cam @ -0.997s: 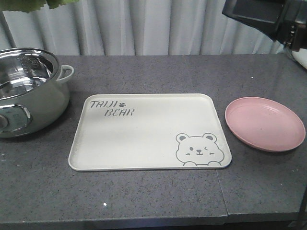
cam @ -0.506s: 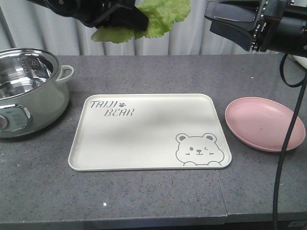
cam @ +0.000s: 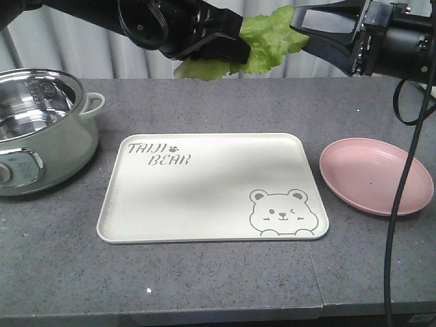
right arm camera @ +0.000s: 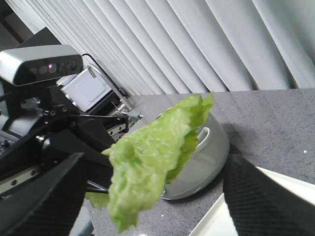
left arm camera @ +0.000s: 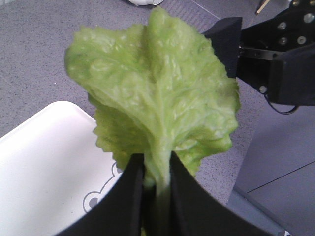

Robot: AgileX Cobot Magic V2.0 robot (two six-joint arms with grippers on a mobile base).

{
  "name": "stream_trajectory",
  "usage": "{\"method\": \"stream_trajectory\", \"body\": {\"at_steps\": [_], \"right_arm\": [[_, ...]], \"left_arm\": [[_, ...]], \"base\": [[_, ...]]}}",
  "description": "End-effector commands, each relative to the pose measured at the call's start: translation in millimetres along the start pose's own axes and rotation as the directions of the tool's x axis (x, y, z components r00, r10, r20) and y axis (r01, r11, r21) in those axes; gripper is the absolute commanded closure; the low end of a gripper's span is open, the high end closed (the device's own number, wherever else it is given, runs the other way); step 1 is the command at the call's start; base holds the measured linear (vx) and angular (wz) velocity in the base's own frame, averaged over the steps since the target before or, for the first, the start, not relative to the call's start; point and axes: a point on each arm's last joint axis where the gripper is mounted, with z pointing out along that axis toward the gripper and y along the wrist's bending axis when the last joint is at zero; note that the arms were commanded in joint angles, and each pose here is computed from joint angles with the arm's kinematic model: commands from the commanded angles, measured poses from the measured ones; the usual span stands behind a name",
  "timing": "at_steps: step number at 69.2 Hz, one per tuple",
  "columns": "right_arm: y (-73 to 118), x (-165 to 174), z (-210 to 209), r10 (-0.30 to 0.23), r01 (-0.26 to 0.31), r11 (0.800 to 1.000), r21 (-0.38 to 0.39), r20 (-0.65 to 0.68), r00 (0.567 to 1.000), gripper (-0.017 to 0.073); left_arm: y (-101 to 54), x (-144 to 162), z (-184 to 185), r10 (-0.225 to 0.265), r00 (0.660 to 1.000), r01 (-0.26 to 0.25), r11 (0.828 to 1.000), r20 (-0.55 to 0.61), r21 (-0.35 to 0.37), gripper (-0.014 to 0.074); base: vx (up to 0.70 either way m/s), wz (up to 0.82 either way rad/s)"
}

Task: Transfer vegetables to tray and serve
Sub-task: 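Grasp the lettuce leaf with the right gripper beside the left gripper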

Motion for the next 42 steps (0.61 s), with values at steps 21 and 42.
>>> {"method": "stream_trajectory", "body": {"at_steps": [21, 42], "right_arm": [[17.2, -5, 23, 0.018, -0.010, 0.995, -0.100, 0.080, 0.997, 0.0011], [15.5, -6, 24, 0.020, -0.013, 0.997, -0.078, 0.088, 0.996, 0.0032]], "left_arm": [[-19.3, -13, -23, 0.029, 0.994, -0.030, 0.999, 0.103, 0.017, 0.0601], [-14.7, -10, -19, 0.037, 0.997, -0.037, 0.999, 0.065, -0.001, 0.0601]], "base": [[0.00, 0.00], [0.00, 0.00]]}}
